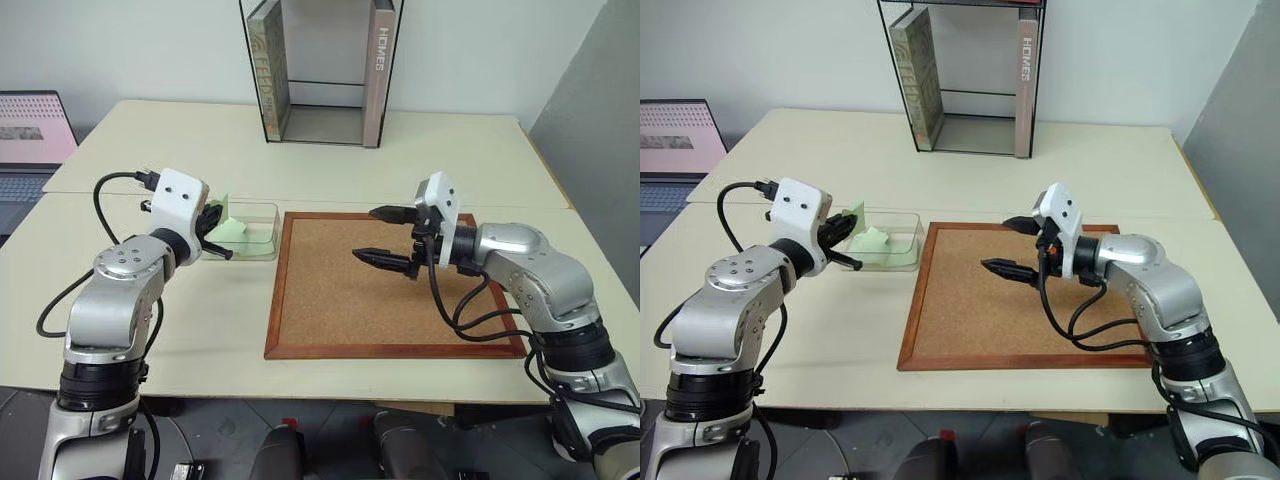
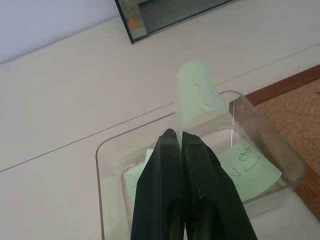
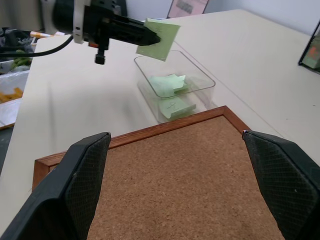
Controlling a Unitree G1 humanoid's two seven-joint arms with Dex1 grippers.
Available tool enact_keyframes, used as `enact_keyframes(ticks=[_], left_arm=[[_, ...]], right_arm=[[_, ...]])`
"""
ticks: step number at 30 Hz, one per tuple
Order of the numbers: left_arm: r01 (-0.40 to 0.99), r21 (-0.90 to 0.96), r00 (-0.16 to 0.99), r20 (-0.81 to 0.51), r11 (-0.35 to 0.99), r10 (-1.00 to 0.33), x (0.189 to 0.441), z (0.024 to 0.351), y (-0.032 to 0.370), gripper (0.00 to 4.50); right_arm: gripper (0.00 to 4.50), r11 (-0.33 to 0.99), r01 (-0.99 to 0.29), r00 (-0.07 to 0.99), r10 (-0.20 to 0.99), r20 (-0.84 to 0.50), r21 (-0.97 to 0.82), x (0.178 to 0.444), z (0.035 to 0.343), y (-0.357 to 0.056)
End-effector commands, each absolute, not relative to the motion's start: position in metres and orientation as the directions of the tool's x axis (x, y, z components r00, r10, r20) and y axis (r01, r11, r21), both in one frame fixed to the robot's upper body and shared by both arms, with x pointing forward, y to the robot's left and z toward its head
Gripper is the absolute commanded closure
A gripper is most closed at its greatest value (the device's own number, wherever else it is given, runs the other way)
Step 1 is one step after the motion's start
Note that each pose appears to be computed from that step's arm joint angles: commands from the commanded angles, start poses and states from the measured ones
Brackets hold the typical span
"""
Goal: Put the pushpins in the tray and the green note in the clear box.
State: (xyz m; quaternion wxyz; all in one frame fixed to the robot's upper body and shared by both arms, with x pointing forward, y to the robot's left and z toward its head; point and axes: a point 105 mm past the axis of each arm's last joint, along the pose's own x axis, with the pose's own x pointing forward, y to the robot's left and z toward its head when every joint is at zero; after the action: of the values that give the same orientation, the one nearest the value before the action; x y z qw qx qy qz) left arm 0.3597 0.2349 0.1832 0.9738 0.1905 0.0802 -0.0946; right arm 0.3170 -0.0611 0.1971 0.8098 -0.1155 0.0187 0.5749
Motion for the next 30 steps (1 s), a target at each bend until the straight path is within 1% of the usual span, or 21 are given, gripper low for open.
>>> enact_keyframes(ticks=[1, 3, 5, 6, 10, 13, 16, 17, 18, 19, 22, 25, 27, 30], left_arm=[[0.210, 0.402, 0.973, -0.177, 0.891, -0.149, 0.361, 0.189, 0.238, 4.50], [0.217, 0.400, 0.971, -0.183, 0.890, -0.154, 0.362, 0.188, 0.237, 4.50], [0.224, 0.394, 0.969, -0.188, 0.891, -0.161, 0.363, 0.186, 0.236, 4.10], [0.228, 0.389, 0.968, -0.186, 0.893, -0.166, 0.364, 0.187, 0.235, 4.08], [0.233, 0.386, 0.968, -0.179, 0.893, -0.175, 0.367, 0.190, 0.233, 3.10], [0.233, 0.388, 0.969, -0.173, 0.892, -0.178, 0.366, 0.192, 0.233, 2.65], [0.234, 0.387, 0.969, -0.166, 0.892, -0.182, 0.365, 0.195, 0.231, 1.90], [0.236, 0.389, 0.970, -0.155, 0.891, -0.189, 0.365, 0.197, 0.229, 1.77], [0.239, 0.387, 0.970, -0.143, 0.891, -0.198, 0.364, 0.199, 0.226, 1.52], [0.242, 0.385, 0.970, -0.129, 0.891, -0.208, 0.364, 0.202, 0.224, 1.41], [0.249, 0.390, 0.967, -0.049, 0.887, -0.250, 0.363, 0.214, 0.213, 1.41], [0.285, 0.343, 0.948, 0.039, 0.895, -0.317, 0.358, 0.224, 0.193, 1.41], [0.357, 0.328, 0.924, 0.018, 0.875, -0.383, 0.352, 0.217, 0.173, 1.41], [0.489, 0.360, 0.854, -0.009, 0.795, -0.521, 0.336, 0.201, 0.135, 1.41]], right_arm=[[0.03, 0.257, -0.943, 0.294, 0.940, -0.171, -0.209, 0.309, 0.206, -0.059], [0.03, 0.247, -0.946, 0.286, 0.942, -0.178, -0.212, 0.307, 0.206, -0.059], [0.00, 0.237, -0.946, 0.279, 0.942, -0.185, -0.222, 0.305, 0.207, -0.059], [0.00, 0.233, -0.946, 0.277, 0.942, -0.187, -0.227, 0.304, 0.208, -0.059], [0.00, 0.229, -0.944, 0.277, 0.942, -0.193, -0.236, 0.301, 0.210, -0.059], [0.00, 0.231, -0.942, 0.282, 0.938, -0.200, -0.242, 0.300, 0.209, -0.061], [0.00, 0.233, -0.942, 0.285, 0.936, -0.205, -0.243, 0.300, 0.208, -0.062], [0.00, 0.233, -0.941, 0.286, 0.936, -0.206, -0.244, 0.300, 0.208, -0.063], [0.00, 0.234, -0.941, 0.287, 0.936, -0.206, -0.246, 0.300, 0.208, -0.063], [0.00, 0.235, -0.940, 0.288, 0.935, -0.205, -0.247, 0.301, 0.208, -0.063], [0.00, 0.243, -0.937, 0.295, 0.936, -0.193, -0.253, 0.301, 0.210, -0.063], [0.00, 0.279, -0.922, 0.327, 0.932, -0.155, -0.268, 0.300, 0.217, -0.067], [0.00, 0.329, -0.904, 0.373, 0.919, -0.127, -0.274, 0.300, 0.219, -0.075], [0.00, 0.445, -0.860, 0.475, 0.877, -0.075, -0.250, 0.298, 0.217, -0.090]])
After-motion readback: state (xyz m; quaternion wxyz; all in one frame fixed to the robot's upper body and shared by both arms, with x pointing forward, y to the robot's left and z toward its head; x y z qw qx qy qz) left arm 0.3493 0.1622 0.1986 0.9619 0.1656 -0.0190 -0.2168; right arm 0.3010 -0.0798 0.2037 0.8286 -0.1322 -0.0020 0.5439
